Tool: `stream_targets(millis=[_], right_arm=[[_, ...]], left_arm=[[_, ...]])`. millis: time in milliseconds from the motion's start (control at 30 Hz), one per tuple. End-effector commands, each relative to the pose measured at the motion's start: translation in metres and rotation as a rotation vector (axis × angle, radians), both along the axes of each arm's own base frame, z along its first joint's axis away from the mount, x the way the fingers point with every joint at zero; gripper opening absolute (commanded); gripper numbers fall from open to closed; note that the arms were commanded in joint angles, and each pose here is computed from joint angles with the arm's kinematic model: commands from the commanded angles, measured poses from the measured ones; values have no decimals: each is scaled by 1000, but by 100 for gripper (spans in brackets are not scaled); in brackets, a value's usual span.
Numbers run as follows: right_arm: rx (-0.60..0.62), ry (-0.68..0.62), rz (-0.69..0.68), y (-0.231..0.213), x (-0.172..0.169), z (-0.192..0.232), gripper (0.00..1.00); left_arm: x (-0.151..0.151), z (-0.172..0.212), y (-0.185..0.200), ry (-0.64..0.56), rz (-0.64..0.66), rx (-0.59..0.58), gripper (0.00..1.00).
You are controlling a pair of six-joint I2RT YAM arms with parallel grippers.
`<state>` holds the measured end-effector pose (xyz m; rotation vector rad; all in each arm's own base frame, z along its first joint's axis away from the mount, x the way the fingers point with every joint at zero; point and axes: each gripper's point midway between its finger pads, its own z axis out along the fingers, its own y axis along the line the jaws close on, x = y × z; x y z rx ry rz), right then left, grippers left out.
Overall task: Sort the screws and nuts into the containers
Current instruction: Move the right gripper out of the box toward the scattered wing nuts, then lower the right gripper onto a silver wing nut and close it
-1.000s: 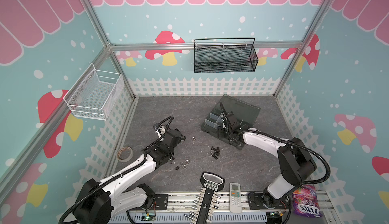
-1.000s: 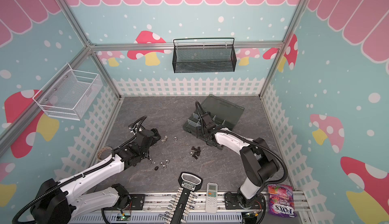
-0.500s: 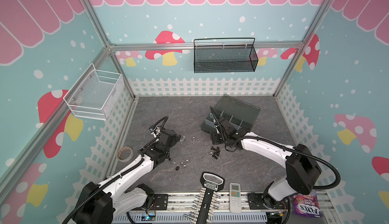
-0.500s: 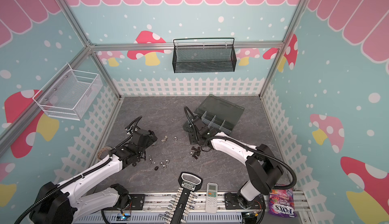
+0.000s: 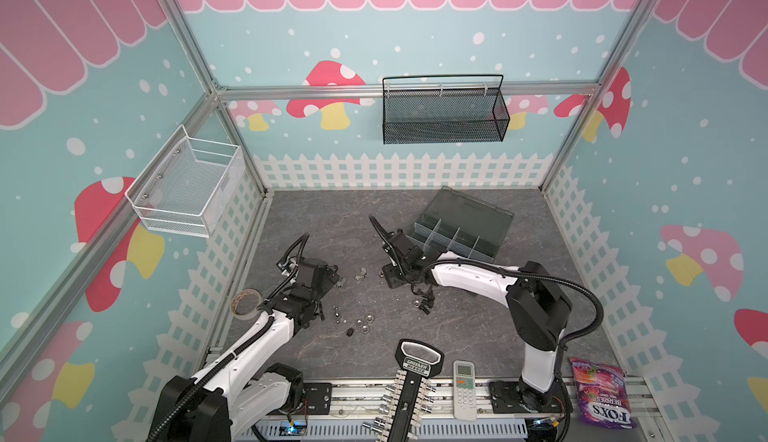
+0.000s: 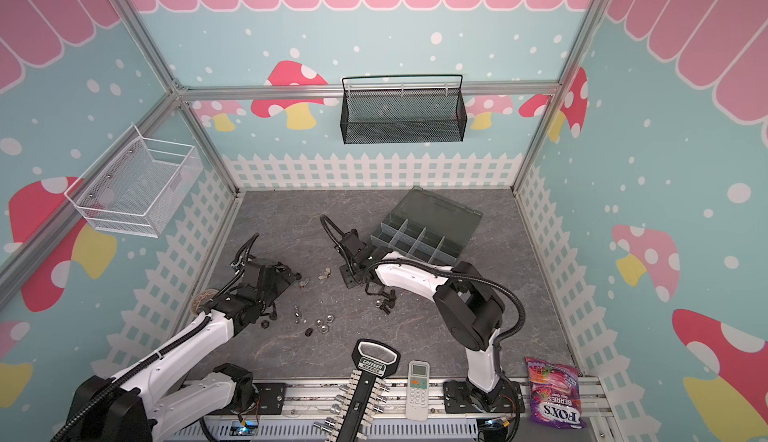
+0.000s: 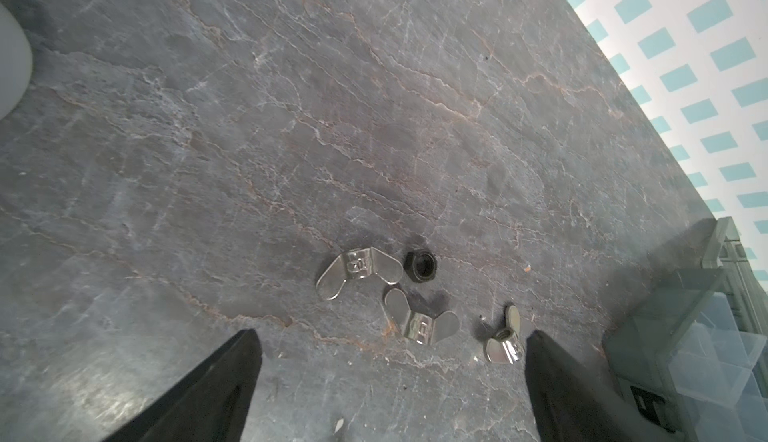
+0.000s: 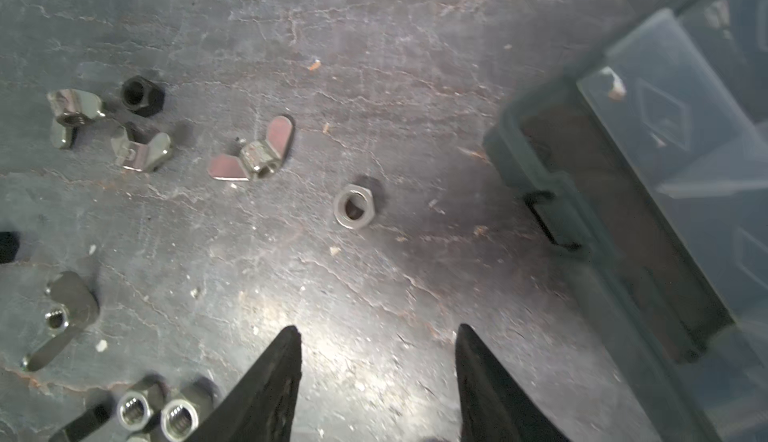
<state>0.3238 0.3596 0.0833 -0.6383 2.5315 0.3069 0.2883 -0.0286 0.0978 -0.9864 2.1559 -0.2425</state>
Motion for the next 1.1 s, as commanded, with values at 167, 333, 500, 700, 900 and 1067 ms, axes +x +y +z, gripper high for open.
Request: stream_targets(millis=[167,333,500,700,900,1067], right_arm=[[-56,38,44,42,10,-30,65],[-57,37,29,59,23,-40,67],[-60,30,23,71,34,-48,68],[-60,23,19,81,43,-53,69],[-96,34,21,82,45,-65,70],[-148,47,38,77,36,-75,69]], left_arm=[[-14,-7,11,13,34,-48,100],[-18,-7,14,5,40,-52,100],[-20,-8,15,6,42,-55,100],[-21,-10,15,11,43,-57,100],[-21,-10,16,12,45,-55,100],[-21,-11,16,11,48,-56,100]])
